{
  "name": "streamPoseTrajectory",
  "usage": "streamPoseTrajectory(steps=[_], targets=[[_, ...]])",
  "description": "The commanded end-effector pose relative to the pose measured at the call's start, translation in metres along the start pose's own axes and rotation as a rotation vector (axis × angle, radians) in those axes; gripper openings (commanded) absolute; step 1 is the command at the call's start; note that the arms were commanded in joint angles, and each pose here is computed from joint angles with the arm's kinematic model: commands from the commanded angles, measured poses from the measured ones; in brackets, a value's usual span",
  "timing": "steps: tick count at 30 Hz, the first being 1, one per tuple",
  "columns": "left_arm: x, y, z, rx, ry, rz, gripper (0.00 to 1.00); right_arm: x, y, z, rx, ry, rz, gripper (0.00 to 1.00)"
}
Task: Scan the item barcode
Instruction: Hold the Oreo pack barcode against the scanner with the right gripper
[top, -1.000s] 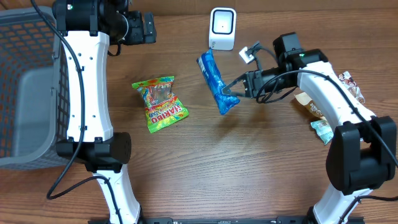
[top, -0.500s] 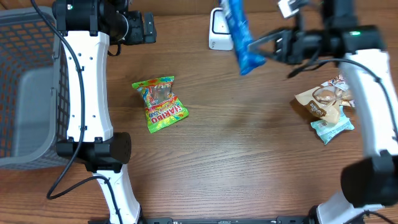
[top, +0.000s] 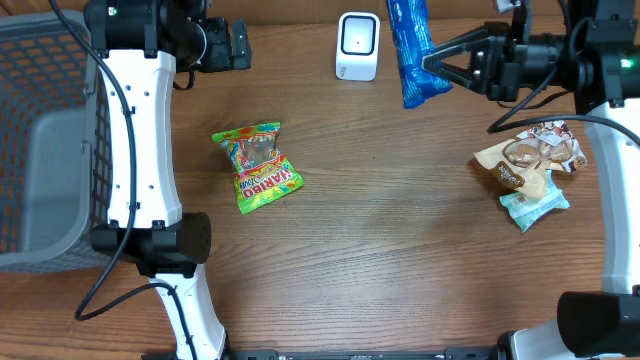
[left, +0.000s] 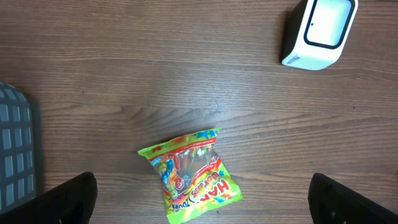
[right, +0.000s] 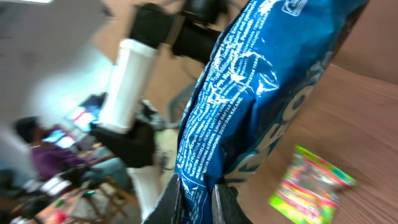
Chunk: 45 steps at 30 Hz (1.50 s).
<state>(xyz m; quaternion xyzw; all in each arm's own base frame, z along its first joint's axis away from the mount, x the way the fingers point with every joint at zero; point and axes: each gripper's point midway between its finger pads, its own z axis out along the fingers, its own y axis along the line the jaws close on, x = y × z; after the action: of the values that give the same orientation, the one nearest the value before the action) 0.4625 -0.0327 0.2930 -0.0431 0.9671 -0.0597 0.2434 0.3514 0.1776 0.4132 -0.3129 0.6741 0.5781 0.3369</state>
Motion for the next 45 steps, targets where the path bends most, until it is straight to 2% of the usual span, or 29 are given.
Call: streamPoseTrajectory(steps=[1,5,9,12,17,22,26,35,45], targets=[[-0.001,0.002,0.003,-0.005,0.002,-0.006,1.0,0.009,-0.046,0.016,0.345,0.073,0.033,0.04],[-0.001,0.002,0.003,-0.005,0.002,-0.006,1.0,0.028,-0.098,0.033,0.735,0.172,0.008,0.04],[-0.001,0.002,0.003,-0.005,0.002,-0.006,1.0,0.038,-0.145,0.038,1.149,0.261,-0.115,0.04],[-0.001,0.002,0.003,-0.005,0.002,-0.006,1.0,0.043,-0.168,0.045,1.317,0.297,-0.19,0.04],[-0.001,0.002,0.003,-0.005,0.002,-0.006,1.0,0.066,-0.219,0.064,1.488,0.417,-0.315,0.04],[-0.001,0.002,0.003,-0.005,0.002,-0.006,1.0,0.092,-0.268,0.073,1.569,0.533,-0.401,0.04],[-0.001,0.002,0.003,-0.005,0.002,-0.006,1.0,0.105,-0.296,0.085,1.565,0.582,-0.468,0.04],[-0.001,0.002,0.003,-0.005,0.002,-0.007,1.0,0.112,-0.319,0.111,1.486,0.588,-0.559,0.04],[-0.001,0.002,0.003,-0.005,0.002,-0.006,1.0,0.119,-0.327,0.102,1.493,0.616,-0.541,0.04]])
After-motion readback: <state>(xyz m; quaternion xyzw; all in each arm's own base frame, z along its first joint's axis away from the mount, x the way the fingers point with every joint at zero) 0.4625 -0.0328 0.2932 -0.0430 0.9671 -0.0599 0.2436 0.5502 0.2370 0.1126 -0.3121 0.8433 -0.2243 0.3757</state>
